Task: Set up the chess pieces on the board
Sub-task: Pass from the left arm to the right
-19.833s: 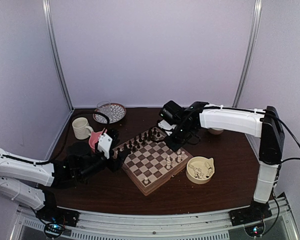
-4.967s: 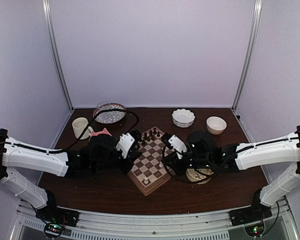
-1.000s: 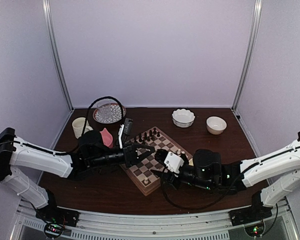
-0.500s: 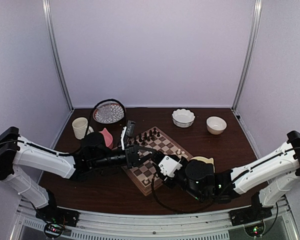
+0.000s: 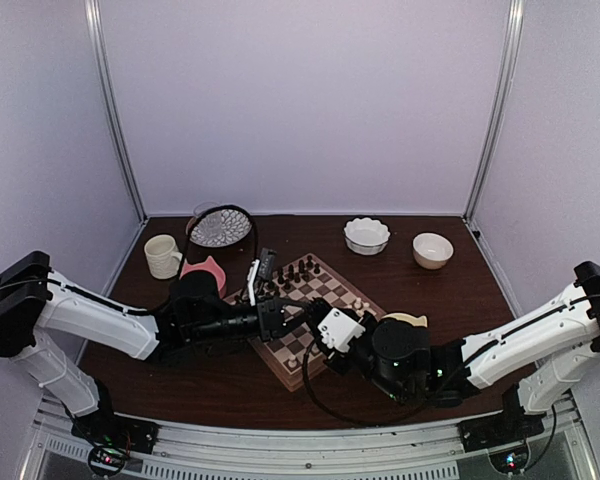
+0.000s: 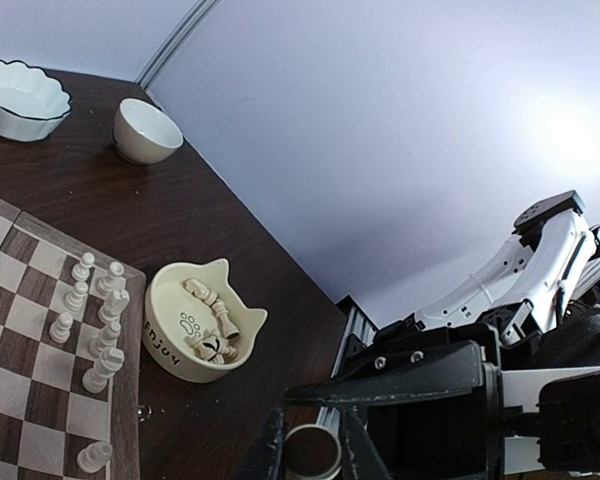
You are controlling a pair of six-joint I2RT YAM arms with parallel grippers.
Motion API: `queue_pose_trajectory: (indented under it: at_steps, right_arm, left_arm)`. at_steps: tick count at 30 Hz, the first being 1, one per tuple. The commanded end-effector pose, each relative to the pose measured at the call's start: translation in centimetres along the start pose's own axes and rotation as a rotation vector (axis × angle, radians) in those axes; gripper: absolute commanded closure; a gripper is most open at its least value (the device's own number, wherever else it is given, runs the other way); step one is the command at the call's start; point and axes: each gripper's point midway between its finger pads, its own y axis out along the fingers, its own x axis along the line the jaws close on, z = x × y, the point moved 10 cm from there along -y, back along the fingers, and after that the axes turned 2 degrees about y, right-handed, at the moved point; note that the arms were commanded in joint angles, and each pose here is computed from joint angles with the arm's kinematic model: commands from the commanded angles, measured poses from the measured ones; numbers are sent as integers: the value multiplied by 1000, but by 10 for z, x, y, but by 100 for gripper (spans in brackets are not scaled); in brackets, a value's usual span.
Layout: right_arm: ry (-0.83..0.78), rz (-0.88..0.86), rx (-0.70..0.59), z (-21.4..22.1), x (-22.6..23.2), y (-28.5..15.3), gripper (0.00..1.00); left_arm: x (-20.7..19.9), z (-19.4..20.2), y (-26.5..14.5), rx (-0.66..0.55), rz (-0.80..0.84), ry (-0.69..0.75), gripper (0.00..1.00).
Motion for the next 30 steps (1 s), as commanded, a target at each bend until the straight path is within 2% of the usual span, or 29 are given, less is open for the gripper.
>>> queue_pose_trajectory:
  at_steps: [1, 7, 17, 19, 22, 26, 30]
  right_arm:
    - [44, 23, -36, -14, -2, 1, 67]
    - [79, 29, -53, -15, -2, 2, 69]
    - [101, 70, -54, -16, -4, 3, 100]
    - [94, 55, -49, -16, -3, 3, 100]
    - [79, 29, -39, -17, -2, 2, 100]
    - [64, 0, -28, -18, -3, -1, 100]
    - [56, -39, -28, -22, -8, -7, 100]
  left_arm:
    - [-8, -6, 4, -57, 53, 14, 98]
    - [-4, -1, 7, -64, 59, -3, 99]
    - [-3, -2, 3, -80, 43, 23, 96]
    - [-3, -1, 3, -80, 42, 24, 93]
    - [-3, -2, 1, -87, 40, 35, 83]
    - [-2, -7, -9, -115, 19, 65, 61]
    - [6, -21, -27, -140, 13, 100, 50]
